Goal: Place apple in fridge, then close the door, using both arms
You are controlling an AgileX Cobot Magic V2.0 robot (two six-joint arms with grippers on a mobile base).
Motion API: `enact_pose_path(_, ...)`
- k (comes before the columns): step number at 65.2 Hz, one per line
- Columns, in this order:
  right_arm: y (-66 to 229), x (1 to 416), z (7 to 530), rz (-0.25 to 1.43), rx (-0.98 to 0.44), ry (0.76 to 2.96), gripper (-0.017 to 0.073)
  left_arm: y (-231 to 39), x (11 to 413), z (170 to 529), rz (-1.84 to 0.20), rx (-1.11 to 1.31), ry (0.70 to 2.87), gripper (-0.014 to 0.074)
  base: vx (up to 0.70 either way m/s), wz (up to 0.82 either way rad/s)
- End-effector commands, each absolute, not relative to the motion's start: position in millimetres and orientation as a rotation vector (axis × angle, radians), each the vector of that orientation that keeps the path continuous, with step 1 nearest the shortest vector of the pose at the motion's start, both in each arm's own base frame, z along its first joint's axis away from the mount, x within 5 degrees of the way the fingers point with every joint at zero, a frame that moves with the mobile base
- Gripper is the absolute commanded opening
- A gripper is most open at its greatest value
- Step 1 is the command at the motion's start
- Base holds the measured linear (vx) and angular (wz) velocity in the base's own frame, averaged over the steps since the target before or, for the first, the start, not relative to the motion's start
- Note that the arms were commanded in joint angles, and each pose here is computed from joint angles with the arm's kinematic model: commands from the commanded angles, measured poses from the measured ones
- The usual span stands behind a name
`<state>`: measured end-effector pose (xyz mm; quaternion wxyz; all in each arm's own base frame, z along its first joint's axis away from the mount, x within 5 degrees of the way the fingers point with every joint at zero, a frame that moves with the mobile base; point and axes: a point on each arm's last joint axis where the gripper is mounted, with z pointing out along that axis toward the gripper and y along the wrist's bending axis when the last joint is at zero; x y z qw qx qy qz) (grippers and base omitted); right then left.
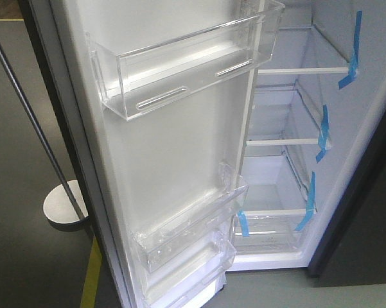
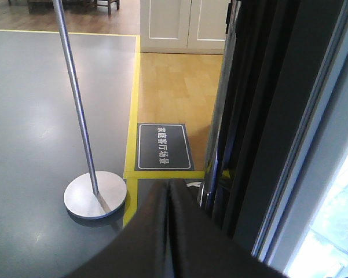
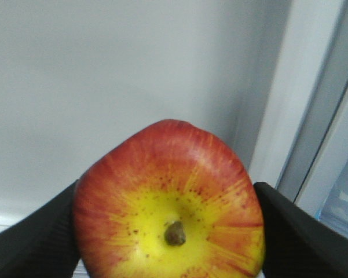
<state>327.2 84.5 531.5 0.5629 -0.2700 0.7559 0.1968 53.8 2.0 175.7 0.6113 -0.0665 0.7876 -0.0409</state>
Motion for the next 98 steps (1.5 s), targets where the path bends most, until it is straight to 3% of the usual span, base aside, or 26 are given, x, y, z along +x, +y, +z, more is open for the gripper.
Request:
enact_pose_path(1, 101.3, 325.2, 542.4, 0.372, -0.607, 1.741, 0.0193, 1.3, 54.9, 176.2, -0.111, -0.150, 1.751, -0.0005, 0.00, 0.00)
enact_pose_path(18, 146.0, 355.9, 506.6, 0.391, -0.643, 1.816, 0.0258, 1.3, 54.9, 176.2, -0.111, -0.150, 1.751, -0.0005, 0.00, 0.00)
enact_pose_path(36, 151.3, 358.3, 502.5, 0.397, -0.653, 1.823, 0.0600, 1.3, 54.9, 176.2, -0.111, -0.150, 1.751, -0.0005, 0.00, 0.00)
enact_pose_path(46, 150.6, 355.4, 504.2, 0.398, -0.659, 1.826, 0.0692, 1.3, 54.9, 176.2, -0.111, -0.150, 1.751, -0.0005, 0.00, 0.00)
enact_pose_path(60, 144.1, 339.6, 518.2, 0.378, -0.664, 1.803, 0.0666, 1.3, 54.9, 176.2, -0.111, -0.150, 1.751, -0.0005, 0.00, 0.00)
enact_pose_path(81, 100.5, 288.3, 529.9, 0.105, -0.526, 1.966, 0.0539, 1.3, 54.9, 176.2, -0.111, -0.150, 1.751, -0.0005, 0.00, 0.00)
enact_pose_path(88, 85.5, 263.5, 525.5, 0.044, -0.475, 1.989, 0.0512, 1.3, 54.9, 176.2, -0.111, -0.150, 1.751, -0.0005, 0.00, 0.00)
enact_pose_path(98, 67.3, 212.0, 513.4, 0.087, -0.394, 1.948, 0.0506, 1.3, 54.9, 176.2, -0.111, -0.150, 1.751, -0.0005, 0.00, 0.00)
